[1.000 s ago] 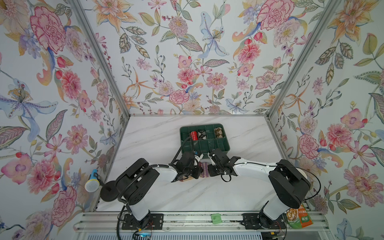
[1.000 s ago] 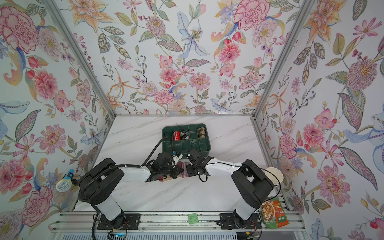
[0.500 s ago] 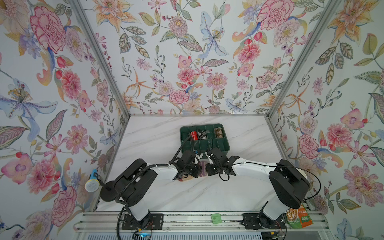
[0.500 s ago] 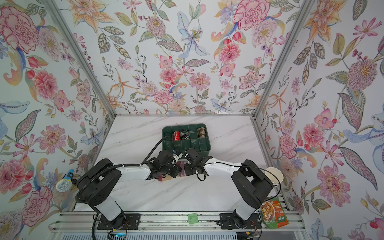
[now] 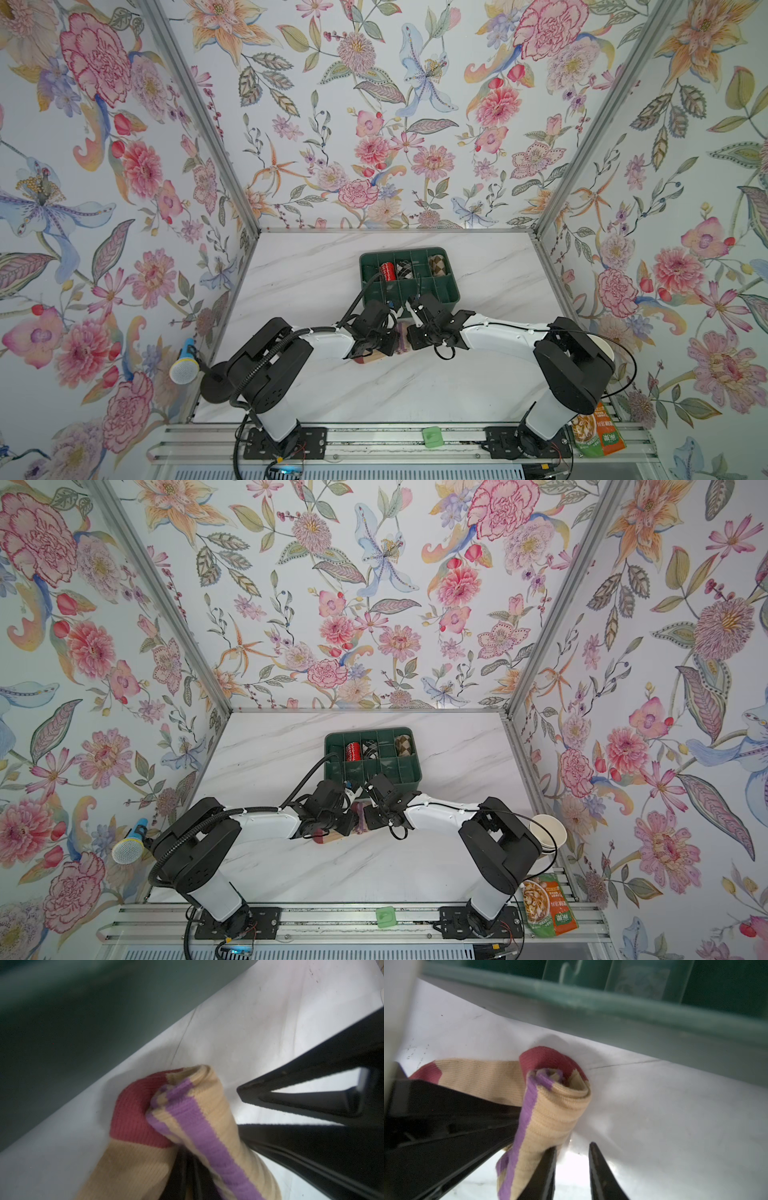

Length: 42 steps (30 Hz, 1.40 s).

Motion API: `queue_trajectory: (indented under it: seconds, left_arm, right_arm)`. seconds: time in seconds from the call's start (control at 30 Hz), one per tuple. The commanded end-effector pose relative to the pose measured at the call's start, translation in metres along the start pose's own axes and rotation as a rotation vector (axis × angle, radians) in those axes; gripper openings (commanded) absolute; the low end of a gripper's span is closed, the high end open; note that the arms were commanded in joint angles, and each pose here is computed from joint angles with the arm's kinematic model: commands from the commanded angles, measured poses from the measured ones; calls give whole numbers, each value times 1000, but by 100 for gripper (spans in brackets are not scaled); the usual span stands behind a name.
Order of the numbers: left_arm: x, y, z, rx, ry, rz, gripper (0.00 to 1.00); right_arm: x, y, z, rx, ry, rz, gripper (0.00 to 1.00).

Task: Roll the socks
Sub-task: 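Roll the cuff over the heel with the right gripper while left gripper holds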

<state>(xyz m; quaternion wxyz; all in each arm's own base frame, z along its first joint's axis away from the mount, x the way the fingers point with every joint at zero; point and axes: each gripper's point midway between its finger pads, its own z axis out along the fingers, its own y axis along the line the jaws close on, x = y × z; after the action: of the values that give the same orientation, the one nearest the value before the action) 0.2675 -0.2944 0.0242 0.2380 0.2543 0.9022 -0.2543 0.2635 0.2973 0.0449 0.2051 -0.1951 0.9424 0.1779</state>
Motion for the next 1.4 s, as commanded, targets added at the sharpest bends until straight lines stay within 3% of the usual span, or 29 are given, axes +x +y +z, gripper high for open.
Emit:
queue_trajectory:
  seconds: [0.0,0.43,0.57,0.73,1.37]
  left_arm:
    - [4,-1,-3,36,-12,-13,12]
    - [16,3,-5,111,-39,-78,11]
    - [17,-1,-4,137,-41,-87,11]
    - [20,-5,-4,172,-47,-100,11]
    - [13,-38,-12,408,-134,-214,9]
  right_arm:
    - [-9,25,1,-130,-22,-6,31]
    - [-8,32,2,-291,-59,63,35]
    - [-7,36,7,-338,-61,84,43]
    - [-7,37,8,-389,-73,112,46]
    - [7,22,30,-378,-45,201,49]
